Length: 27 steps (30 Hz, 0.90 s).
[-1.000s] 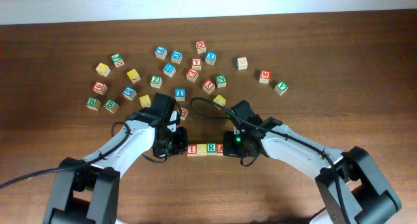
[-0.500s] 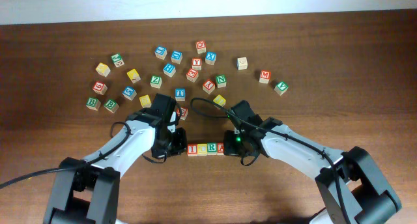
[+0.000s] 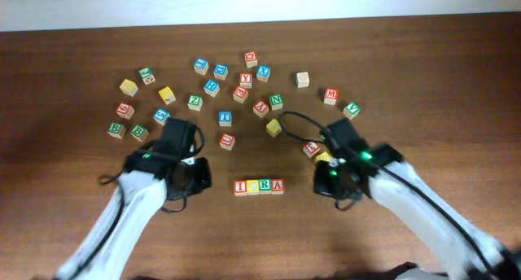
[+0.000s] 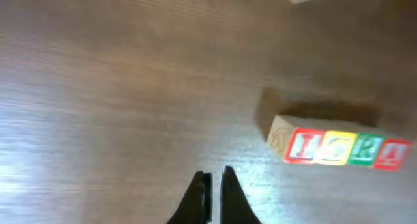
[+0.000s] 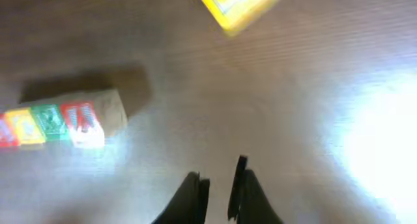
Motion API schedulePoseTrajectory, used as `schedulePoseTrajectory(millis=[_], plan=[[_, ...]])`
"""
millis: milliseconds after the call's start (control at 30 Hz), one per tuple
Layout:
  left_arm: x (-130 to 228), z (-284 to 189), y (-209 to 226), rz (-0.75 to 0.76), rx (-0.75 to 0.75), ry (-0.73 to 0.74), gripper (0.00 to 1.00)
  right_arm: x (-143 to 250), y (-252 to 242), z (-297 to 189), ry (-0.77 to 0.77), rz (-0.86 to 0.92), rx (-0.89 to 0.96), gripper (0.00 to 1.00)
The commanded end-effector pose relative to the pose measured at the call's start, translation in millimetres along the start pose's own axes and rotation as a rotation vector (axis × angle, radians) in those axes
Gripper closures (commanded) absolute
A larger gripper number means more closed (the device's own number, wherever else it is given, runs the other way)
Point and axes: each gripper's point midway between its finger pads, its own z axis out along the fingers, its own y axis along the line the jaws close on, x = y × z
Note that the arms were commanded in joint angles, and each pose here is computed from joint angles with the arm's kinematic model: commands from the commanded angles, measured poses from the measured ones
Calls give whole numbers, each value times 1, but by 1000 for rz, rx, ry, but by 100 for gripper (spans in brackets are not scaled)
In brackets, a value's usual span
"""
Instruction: Spell out ICRA
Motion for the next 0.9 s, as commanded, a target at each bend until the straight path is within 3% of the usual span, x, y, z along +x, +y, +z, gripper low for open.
schedulePoseTrajectory(millis=[0,33,100,300,700,800,867], plan=[[-14,-44,9,-32,9,-159,4,8,1,-62,-167,-45,-87,43],[-14,-50,8,-30,20,-179,1,19,0,-81,-210,-55,-124,2],[-14,-56,7,-29,29,-196,1,40,-11,-113,-303,-50,-181,2],[-16,-56,6,-29,32,-202,1,65,-30,-147,-440,-45,-275,2],[-16,-56,6,-29,32,-202,1,66,-31,-146,-436,-45,-270,2],[-16,-56,6,-29,32,-202,1,46,-41,-153,-549,-15,-223,2],[-16,-56,6,-29,32,-202,1,25,-34,-163,-670,-92,-252,2]])
